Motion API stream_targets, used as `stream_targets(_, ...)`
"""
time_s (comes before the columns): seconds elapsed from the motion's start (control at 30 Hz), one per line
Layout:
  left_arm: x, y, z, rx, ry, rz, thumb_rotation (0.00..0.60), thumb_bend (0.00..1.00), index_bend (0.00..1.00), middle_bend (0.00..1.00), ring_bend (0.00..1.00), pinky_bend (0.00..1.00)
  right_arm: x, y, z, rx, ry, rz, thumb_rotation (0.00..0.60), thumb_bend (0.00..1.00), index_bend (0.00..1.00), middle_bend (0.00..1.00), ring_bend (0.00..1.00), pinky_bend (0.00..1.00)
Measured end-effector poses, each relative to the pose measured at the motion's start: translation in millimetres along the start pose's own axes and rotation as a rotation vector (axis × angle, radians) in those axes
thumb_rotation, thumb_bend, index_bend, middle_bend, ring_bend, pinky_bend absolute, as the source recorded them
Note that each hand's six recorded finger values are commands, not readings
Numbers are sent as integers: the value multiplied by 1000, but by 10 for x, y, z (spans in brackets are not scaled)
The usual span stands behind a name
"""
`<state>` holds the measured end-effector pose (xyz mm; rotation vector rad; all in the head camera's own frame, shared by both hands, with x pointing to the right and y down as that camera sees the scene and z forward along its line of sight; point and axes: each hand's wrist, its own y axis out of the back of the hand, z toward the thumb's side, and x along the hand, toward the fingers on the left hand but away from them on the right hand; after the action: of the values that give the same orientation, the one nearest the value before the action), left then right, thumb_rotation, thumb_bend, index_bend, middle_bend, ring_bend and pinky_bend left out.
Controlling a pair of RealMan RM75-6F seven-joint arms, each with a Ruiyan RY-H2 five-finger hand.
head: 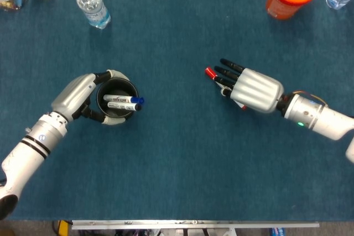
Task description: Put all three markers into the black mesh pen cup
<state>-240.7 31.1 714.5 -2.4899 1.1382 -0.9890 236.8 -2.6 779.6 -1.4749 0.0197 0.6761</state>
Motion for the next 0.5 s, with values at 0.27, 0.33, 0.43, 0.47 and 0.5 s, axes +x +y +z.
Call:
stream_targets(0.27,-16,22,-18,-1,2,5,600,109,302,338,331,234,-108,9,56,-2,7,12,600,242,456,224,95,90)
stream_targets(0.33,-23,34,-26,-1,3,9,600,109,302,337,331,234,-138,23,70,0,11,12,600,252,456,223,95,89)
stream_targets(0.43,-35,53,-40,-1,6,14,600,109,302,337,332,234,-162,34,91,-1,14,12,600,269,456,223,95,89)
stream_targets(0.47,-37,57,-43,-2,7,14,600,109,302,337,332,234,-166,32,97,-1,15,13,600,275,456,223,95,89)
stream_targets(0.5,-39,60,-46,-2,7,15,600,109,302,337,331,234,-169,29,102,0,16,15,600,278,456,223,95,89)
